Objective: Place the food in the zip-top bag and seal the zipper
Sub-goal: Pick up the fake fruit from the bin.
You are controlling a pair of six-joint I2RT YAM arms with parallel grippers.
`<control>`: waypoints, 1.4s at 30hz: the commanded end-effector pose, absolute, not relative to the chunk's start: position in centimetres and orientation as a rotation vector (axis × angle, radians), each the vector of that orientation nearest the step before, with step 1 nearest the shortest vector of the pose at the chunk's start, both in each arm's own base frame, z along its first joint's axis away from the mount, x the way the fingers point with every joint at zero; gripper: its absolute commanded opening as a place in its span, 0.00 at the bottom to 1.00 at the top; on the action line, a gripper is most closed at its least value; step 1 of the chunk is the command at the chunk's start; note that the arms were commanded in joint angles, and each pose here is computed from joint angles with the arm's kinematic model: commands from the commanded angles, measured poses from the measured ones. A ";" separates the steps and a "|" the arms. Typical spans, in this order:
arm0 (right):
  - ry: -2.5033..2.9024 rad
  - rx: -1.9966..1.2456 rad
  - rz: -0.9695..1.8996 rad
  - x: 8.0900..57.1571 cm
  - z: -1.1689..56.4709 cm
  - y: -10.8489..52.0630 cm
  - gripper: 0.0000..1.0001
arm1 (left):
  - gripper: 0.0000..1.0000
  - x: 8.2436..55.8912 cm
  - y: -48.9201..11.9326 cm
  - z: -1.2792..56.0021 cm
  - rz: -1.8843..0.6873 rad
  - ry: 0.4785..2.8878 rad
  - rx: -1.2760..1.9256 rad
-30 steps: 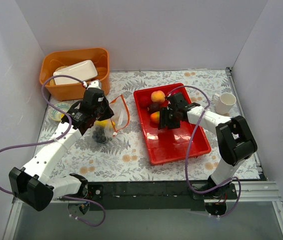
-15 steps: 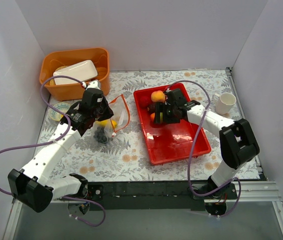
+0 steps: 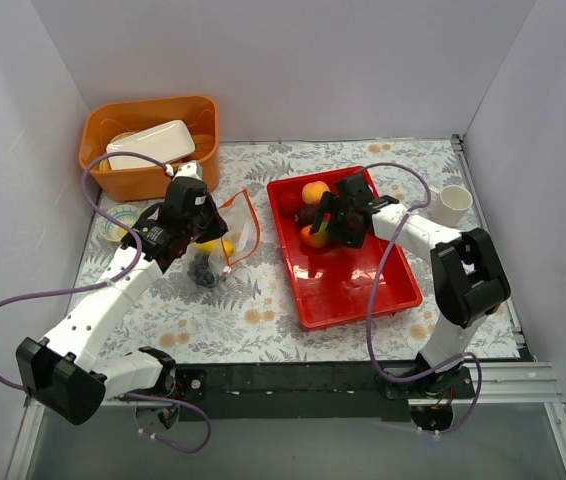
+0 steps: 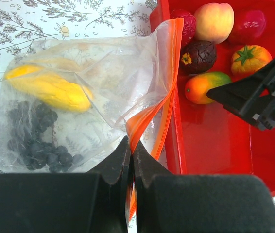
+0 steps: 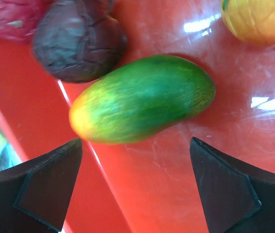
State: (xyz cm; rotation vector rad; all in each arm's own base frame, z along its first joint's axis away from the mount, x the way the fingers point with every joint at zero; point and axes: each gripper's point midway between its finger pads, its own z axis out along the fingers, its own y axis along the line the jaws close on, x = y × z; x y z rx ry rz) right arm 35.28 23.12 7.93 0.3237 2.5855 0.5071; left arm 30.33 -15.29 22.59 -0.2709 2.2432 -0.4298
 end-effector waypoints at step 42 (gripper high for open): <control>2.422 -0.123 0.185 42.7 10.7 21.4 0.97 | 0.00 30.1 -15.4 22.6 -0.453 2.235 -0.259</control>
